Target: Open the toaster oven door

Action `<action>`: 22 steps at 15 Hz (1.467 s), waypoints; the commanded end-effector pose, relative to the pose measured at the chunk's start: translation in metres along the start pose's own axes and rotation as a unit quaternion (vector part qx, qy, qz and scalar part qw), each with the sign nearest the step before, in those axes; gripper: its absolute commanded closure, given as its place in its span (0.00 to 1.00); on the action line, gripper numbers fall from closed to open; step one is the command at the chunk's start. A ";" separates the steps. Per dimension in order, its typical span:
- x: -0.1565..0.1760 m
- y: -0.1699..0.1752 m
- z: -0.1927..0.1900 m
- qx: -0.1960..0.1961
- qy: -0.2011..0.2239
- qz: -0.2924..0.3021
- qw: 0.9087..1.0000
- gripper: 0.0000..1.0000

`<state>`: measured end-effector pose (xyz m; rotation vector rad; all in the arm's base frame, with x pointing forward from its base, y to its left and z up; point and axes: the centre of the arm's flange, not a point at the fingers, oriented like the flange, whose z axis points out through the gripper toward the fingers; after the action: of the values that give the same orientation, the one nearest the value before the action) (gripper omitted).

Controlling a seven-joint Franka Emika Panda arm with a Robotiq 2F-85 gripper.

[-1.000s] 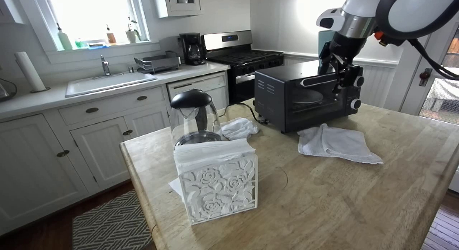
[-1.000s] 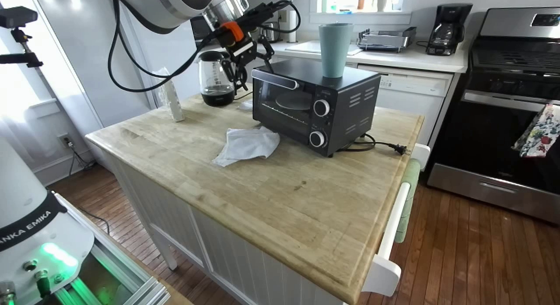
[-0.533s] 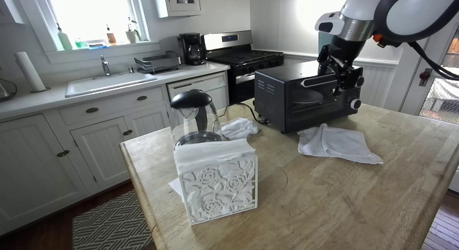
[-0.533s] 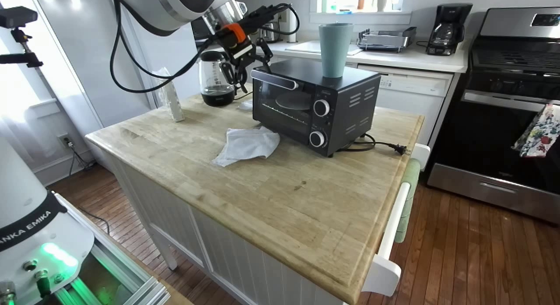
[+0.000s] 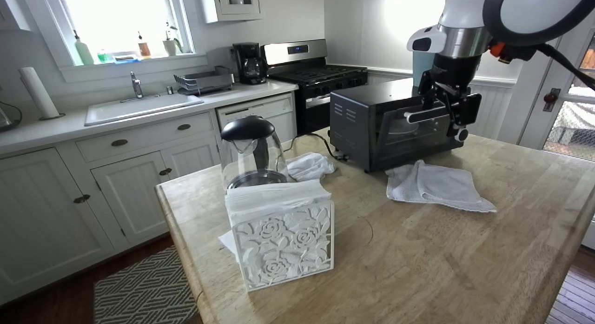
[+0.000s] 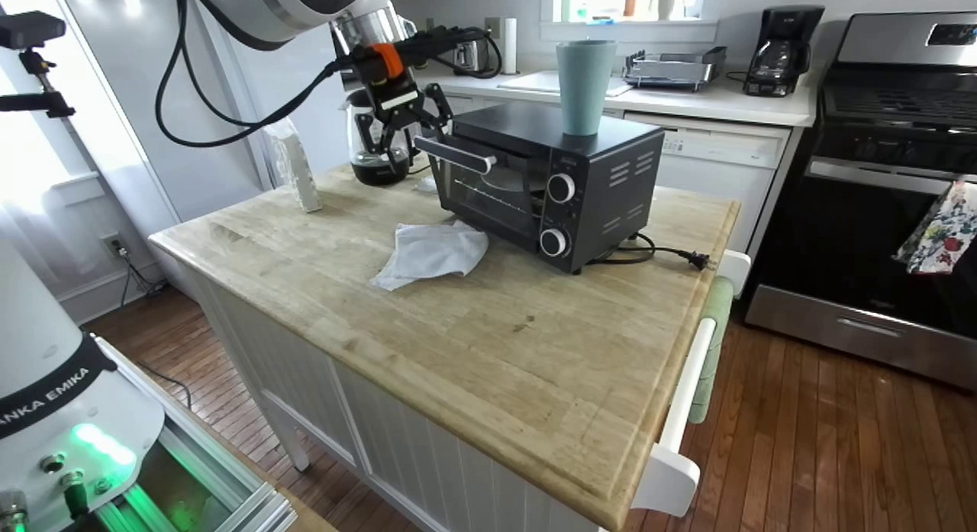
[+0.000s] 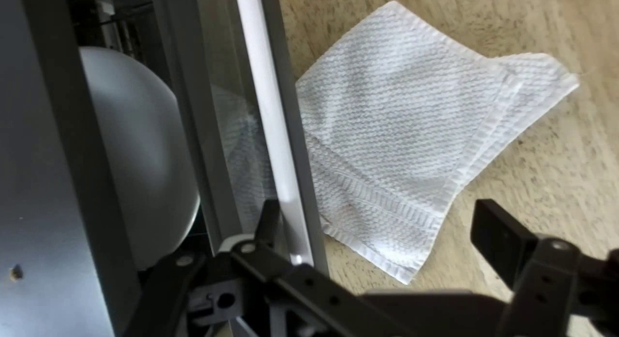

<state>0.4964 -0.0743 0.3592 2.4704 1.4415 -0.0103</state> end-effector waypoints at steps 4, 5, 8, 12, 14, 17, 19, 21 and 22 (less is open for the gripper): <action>0.002 -0.027 -0.010 0.069 0.000 -0.001 0.998 0.00; 0.003 -0.029 -0.007 0.081 0.002 -0.003 0.997 0.00; 0.005 -0.032 0.010 0.118 0.008 -0.010 0.993 0.00; 0.007 -0.038 0.024 0.156 0.019 -0.020 0.987 0.00; 0.008 -0.038 0.032 0.172 0.023 -0.024 0.985 0.00; -0.001 -0.042 0.025 0.201 0.031 -0.017 0.979 0.00; -0.007 -0.046 0.016 0.220 0.034 -0.007 0.975 0.00; -0.013 -0.045 0.015 0.257 0.035 -0.008 0.966 0.00; -0.016 -0.044 0.017 0.271 0.032 0.002 0.962 0.00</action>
<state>0.4540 -0.0599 0.3236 2.8314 1.6330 -0.3255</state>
